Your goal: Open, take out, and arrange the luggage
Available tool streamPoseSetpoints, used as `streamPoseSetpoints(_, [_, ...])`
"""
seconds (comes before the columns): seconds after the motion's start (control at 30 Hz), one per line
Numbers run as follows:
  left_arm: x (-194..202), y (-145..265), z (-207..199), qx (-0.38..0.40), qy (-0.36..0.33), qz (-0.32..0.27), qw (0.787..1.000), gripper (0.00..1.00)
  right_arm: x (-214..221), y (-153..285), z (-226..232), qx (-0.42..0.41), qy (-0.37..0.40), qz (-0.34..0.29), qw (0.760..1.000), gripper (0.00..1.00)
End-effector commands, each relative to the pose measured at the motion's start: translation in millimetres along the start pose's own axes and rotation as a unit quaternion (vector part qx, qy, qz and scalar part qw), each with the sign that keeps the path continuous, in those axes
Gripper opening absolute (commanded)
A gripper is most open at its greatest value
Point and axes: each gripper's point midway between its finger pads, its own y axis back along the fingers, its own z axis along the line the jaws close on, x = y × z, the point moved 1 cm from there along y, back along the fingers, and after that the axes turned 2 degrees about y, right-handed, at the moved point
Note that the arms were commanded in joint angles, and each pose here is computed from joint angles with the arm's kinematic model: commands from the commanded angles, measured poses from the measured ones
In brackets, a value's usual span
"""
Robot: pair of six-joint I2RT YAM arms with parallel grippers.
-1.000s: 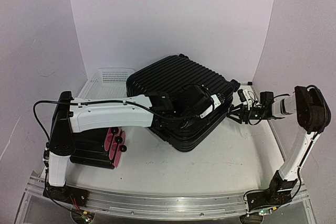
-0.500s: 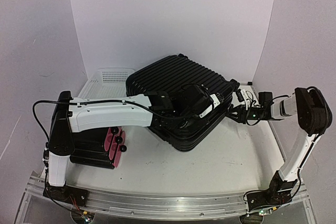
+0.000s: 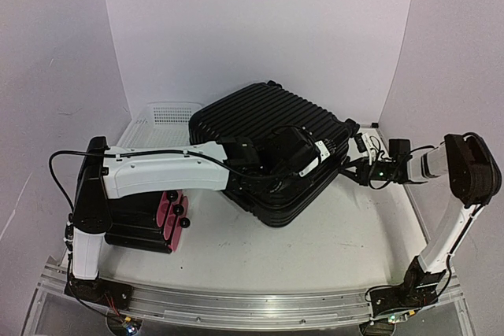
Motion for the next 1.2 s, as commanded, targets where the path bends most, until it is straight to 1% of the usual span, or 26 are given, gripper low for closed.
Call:
streamPoseSetpoints(0.0, [53.9,-6.6,-5.9,0.012,-0.024,0.094,0.995,0.56,-27.9,8.0,-1.0,0.045,0.041,-0.023,0.998,0.0])
streamPoseSetpoints(0.1, [56.5,-6.2,-4.0,0.006,-0.022,0.097,0.995,0.53,-22.7,13.6,-11.8,0.096,0.043,-0.008,0.994,0.0])
streamPoseSetpoints(0.27, [62.5,-5.5,-1.3,-0.002,-0.024,0.104,0.994,0.53,-17.4,19.2,-31.3,0.157,0.066,0.026,0.985,0.0])
streamPoseSetpoints(0.33, [64.5,-5.0,-0.5,-0.005,-0.026,0.106,0.994,0.53,-19.6,21.0,-40.4,0.17,0.078,0.031,0.982,0.0])
streamPoseSetpoints(0.5, [68.3,-5.2,0.3,-0.009,-0.027,0.11,0.994,0.53,-28.6,35.3,-67.6,0.181,0.07,0.016,0.981,0.0])
streamPoseSetpoints(0.63, [70.4,-6.0,-0.7,-0.008,-0.028,0.113,0.993,0.52,-34.0,44.5,-85.0,0.173,0.074,0.002,0.982,0.0])
streamPoseSetpoints(0.83, [78.7,-6.4,0.3,-0.013,-0.032,0.123,0.992,0.52,-52.3,42.8,-103.3,0.119,0.086,-0.033,0.989,0.0])
streamPoseSetpoints(1.0, [81.8,-5.9,-1.9,-0.008,-0.028,0.127,0.991,0.52,-68.6,41.8,-119.6,0.097,0.1,-0.054,0.989,0.0])
streamPoseSetpoints(1.17, [87.6,-7.5,-3.8,-0.007,-0.031,0.135,0.99,0.52,-75.2,42.0,-133.5,0.051,0.108,-0.079,0.99,0.0])
